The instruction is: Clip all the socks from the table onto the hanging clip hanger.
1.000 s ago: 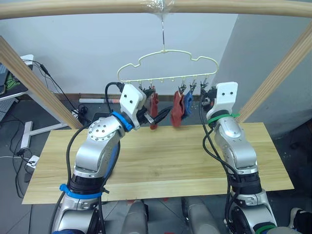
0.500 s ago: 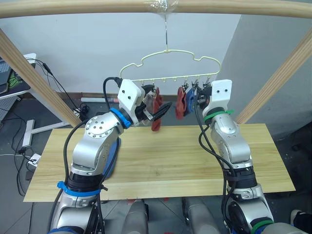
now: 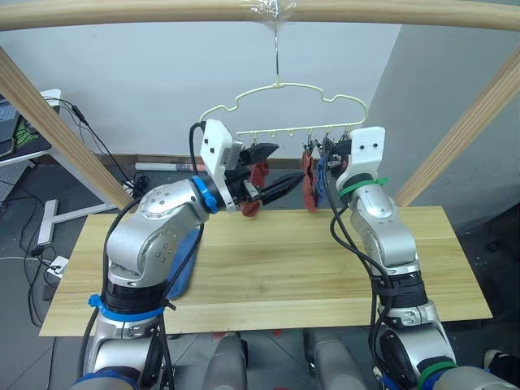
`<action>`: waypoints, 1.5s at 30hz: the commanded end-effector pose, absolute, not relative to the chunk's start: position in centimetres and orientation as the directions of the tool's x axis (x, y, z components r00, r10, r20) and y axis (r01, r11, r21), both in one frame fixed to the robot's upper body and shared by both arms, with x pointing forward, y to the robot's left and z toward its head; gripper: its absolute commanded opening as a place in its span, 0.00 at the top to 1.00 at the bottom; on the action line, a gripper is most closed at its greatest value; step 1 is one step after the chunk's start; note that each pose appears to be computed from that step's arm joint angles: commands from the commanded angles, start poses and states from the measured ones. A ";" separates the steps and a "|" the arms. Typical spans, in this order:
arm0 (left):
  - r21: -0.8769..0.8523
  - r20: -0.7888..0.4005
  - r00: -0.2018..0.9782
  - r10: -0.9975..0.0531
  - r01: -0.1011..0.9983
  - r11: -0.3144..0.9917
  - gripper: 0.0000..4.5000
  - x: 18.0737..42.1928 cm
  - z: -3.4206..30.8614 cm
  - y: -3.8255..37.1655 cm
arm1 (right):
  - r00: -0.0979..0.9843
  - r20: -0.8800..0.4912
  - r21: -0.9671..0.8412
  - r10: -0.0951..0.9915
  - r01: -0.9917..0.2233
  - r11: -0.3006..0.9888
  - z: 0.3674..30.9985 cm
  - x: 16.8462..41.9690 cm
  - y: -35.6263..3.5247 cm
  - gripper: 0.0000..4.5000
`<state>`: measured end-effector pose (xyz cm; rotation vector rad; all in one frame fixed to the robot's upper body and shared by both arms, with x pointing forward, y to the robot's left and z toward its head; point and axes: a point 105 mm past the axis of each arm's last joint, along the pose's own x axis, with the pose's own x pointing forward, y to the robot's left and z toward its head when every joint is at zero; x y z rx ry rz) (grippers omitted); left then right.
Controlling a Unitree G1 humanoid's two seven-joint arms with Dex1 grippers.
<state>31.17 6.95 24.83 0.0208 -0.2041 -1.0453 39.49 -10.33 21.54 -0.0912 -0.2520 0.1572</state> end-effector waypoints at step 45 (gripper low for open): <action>0.120 -0.371 0.925 -0.076 0.129 0.984 0.01 33.0 4.3 24.6 | 0.919 -0.005 -0.112 0.395 -0.393 0.913 23.7 37.8 -13.1 1.00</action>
